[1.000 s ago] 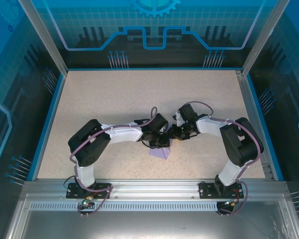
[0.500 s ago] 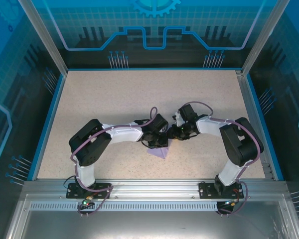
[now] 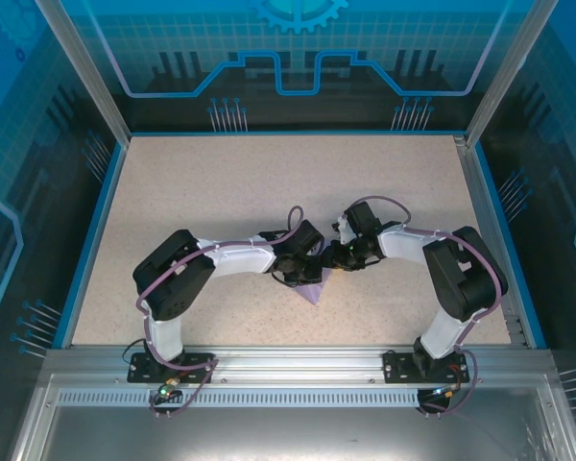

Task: Fold a paper plane with a square sheet of paper (pick it up from the middle)
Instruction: Fold the triangle a second time at the center of the table.

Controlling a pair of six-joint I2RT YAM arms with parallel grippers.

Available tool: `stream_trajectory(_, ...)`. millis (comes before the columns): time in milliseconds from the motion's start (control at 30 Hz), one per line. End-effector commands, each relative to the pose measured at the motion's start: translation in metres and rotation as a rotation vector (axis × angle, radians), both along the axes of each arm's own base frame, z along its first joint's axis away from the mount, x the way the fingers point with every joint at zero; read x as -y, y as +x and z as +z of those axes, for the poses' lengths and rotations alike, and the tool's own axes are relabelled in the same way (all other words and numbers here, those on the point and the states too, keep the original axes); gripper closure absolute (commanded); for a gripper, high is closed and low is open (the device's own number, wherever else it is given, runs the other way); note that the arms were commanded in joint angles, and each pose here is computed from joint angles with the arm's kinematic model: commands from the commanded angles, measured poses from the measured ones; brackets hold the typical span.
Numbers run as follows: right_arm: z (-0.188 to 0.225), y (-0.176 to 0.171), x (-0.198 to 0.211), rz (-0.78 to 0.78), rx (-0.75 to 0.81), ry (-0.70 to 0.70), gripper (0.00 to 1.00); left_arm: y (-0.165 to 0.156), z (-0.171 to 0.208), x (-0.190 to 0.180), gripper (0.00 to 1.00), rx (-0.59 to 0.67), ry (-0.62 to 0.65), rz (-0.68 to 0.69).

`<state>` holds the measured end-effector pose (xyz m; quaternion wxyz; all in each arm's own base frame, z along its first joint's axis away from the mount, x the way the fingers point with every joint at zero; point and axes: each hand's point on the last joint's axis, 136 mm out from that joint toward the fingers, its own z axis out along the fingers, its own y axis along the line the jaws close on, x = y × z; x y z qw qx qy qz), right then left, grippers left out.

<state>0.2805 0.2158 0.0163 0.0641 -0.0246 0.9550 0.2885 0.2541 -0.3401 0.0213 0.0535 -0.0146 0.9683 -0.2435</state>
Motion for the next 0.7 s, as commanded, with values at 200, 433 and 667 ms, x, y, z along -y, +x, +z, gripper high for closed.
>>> stream_trajectory(200,-0.014,-0.013,0.005,0.017,-0.05,-0.012,0.72,-0.003,0.012,-0.004,0.93,0.027,0.013,-0.029)
stream_trajectory(433,-0.014,-0.015,0.005,0.017,-0.052,-0.009,0.72,-0.005,0.004,-0.006,0.93,0.019,0.032,-0.035)
stream_trajectory(667,-0.013,-0.015,0.005,0.018,-0.051,-0.007,0.72,-0.004,-0.001,-0.004,0.93,0.012,0.029,-0.033)
